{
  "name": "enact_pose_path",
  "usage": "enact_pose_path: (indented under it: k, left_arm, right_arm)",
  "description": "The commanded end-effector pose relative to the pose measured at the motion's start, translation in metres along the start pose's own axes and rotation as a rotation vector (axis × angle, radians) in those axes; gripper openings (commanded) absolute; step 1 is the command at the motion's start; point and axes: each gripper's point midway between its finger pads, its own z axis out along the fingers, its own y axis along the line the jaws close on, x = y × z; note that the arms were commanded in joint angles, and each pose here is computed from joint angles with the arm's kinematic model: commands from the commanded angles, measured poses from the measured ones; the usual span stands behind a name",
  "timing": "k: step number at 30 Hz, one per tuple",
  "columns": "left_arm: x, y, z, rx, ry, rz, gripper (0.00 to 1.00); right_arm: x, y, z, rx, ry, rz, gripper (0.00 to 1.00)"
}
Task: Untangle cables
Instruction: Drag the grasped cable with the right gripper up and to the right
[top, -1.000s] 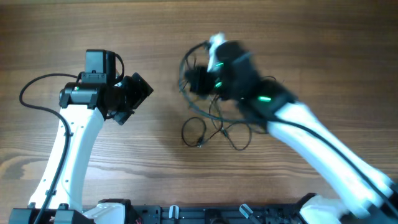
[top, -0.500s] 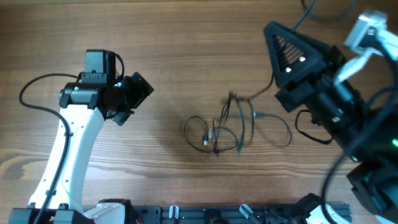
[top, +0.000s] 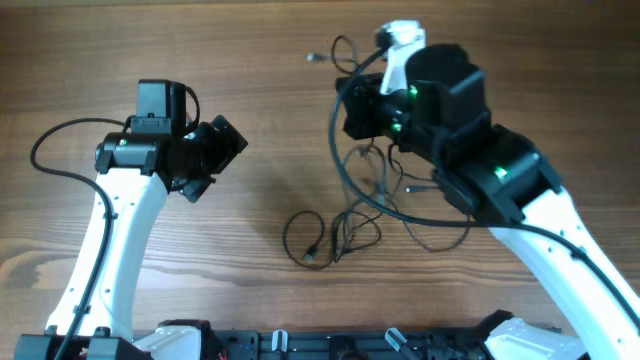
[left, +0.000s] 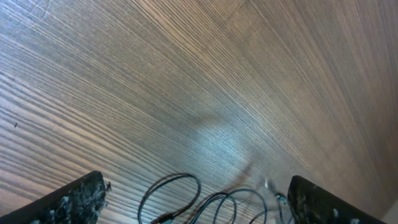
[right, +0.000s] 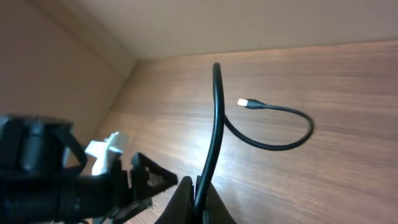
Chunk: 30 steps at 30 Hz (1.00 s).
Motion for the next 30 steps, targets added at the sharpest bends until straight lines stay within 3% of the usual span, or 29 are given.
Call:
enact_pose_path:
  k: [1,7,12,16,19,23,30]
  left_arm:
    - [-0.002,0.002,0.0,-0.009,-0.007,-0.002,0.95]
    - [-0.002,0.002,0.0,-0.009,-0.007,-0.002,0.96]
    - [-0.001,0.002,0.0,-0.009,-0.007,-0.002,0.96]
    - [-0.002,0.002,0.0,-0.009,-0.007,-0.002,0.96]
    - [-0.002,0.002,0.0,-0.008,-0.007,-0.002,0.96]
    - [-0.002,0.002,0.0,-0.009,-0.007,-0.002,0.96]
    - [-0.001,0.003,0.0,-0.011,-0.004,-0.003,0.96]
  right_arm:
    - [-0.046,0.051,-0.037,-0.186,-0.128,-0.069,0.05]
    - [-0.174,0.111,-0.163,-0.279,-0.605,-0.079,0.05]
    - [-0.221,0.117,-0.254,-0.241,-0.867,-0.029,0.05]
    - [-0.218,0.114,-0.258,-0.213,-0.856,-0.046,0.05]
    - [-0.203,0.101,-0.224,-0.127,-0.746,-0.096,0.04]
    - [-0.2,0.095,-0.198,-0.127,-0.691,-0.024,0.05]
    - [-0.228,0.127,-0.262,-0.285,-0.891,-0.039,0.05]
